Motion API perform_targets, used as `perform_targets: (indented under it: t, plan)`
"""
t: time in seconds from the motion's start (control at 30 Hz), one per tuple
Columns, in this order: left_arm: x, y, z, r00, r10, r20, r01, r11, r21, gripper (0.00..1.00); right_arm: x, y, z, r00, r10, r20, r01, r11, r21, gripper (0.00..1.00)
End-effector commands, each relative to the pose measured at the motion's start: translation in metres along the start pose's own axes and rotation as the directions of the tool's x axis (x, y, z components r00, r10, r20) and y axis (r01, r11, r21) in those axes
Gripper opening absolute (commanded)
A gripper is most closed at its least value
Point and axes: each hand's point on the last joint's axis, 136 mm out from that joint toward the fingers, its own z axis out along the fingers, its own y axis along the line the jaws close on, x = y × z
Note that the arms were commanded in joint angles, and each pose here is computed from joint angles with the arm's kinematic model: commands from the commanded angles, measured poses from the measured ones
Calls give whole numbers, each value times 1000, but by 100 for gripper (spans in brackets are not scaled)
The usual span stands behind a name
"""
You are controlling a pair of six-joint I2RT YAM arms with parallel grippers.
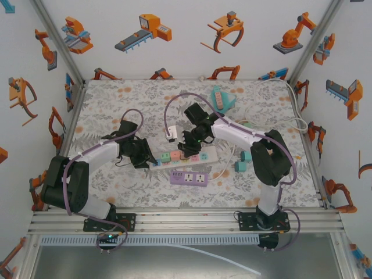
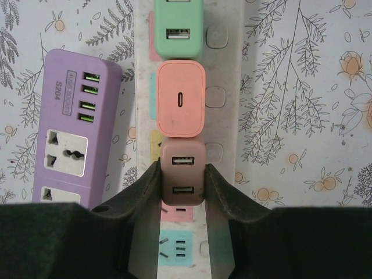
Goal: Pull the plug off the socket
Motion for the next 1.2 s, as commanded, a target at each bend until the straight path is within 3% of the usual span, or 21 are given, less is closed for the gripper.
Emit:
perform_targets:
  t: [0.0, 0.53, 0.73, 1.0, 1.1, 1.17]
  plan:
    - [15, 29, 3, 998, 7, -60, -15, 991, -133, 45, -39, 3, -25, 994, -43, 102, 42, 999, 15, 15]
    - [21, 26, 2, 996, 32, -80, -42, 991, -128, 45, -40, 7, -31, 992, -51, 112, 49, 998, 28, 10]
    - [16, 21, -5, 998, 44, -47, -49, 992, -116, 45, -46, 6, -50, 992, 0, 128, -9, 998, 70, 10]
    - [-20, -22, -48, 987, 102, 123, -102, 995, -4, 46, -42, -14, -107, 944, 249, 215, -294, 932, 213, 10]
    - [-34, -44, -73, 971, 120, 207, -133, 990, 52, 46, -33, -35, -145, 859, 395, 327, -486, 831, 273, 10]
    - [-44, -65, -91, 953, 144, 268, -181, 976, 120, 46, -22, -48, -173, 764, 493, 416, -622, 734, 273, 9]
